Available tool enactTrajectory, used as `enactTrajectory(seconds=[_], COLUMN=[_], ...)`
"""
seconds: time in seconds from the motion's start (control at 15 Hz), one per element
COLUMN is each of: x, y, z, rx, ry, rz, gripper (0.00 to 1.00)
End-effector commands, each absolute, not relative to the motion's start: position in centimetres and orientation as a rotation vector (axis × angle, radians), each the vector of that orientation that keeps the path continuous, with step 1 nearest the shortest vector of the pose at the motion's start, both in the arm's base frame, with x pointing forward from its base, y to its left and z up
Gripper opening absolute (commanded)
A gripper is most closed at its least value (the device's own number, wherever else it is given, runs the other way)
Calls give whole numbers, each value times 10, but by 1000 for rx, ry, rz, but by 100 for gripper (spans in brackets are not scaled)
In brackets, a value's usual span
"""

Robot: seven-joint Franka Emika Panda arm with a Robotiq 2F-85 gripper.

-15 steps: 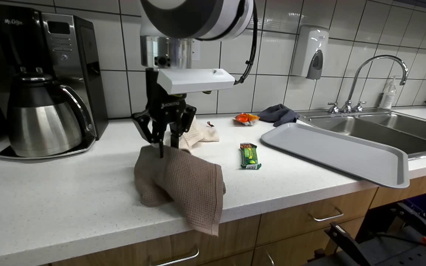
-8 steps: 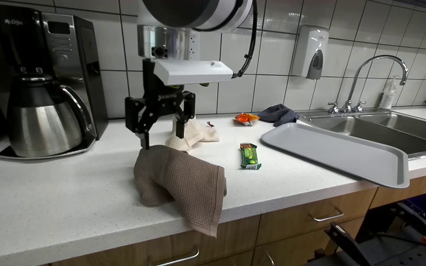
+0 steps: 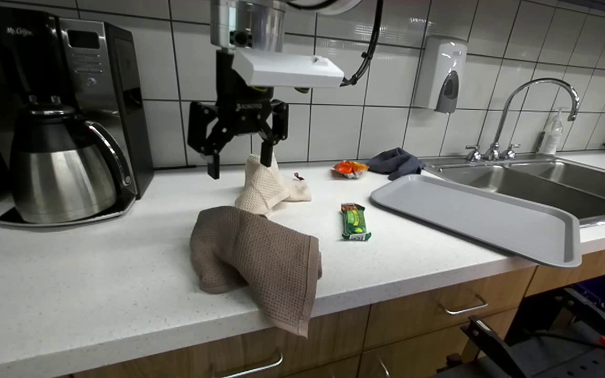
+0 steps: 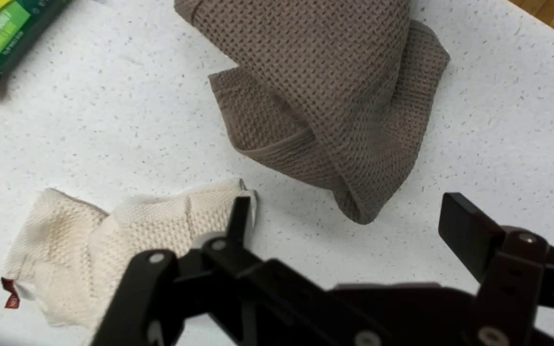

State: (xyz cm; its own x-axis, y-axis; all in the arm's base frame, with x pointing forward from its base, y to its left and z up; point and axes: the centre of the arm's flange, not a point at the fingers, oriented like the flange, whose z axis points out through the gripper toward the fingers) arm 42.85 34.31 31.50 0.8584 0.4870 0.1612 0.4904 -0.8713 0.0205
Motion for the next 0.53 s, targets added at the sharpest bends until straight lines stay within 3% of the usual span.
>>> enactTrajectory(seconds=[0.0,0.47], x=[417,414], y=[312,258], z=[340,353], rx=[-3032,-3090], ry=[-717,-568], rz=[-302,-345], gripper=[100,100])
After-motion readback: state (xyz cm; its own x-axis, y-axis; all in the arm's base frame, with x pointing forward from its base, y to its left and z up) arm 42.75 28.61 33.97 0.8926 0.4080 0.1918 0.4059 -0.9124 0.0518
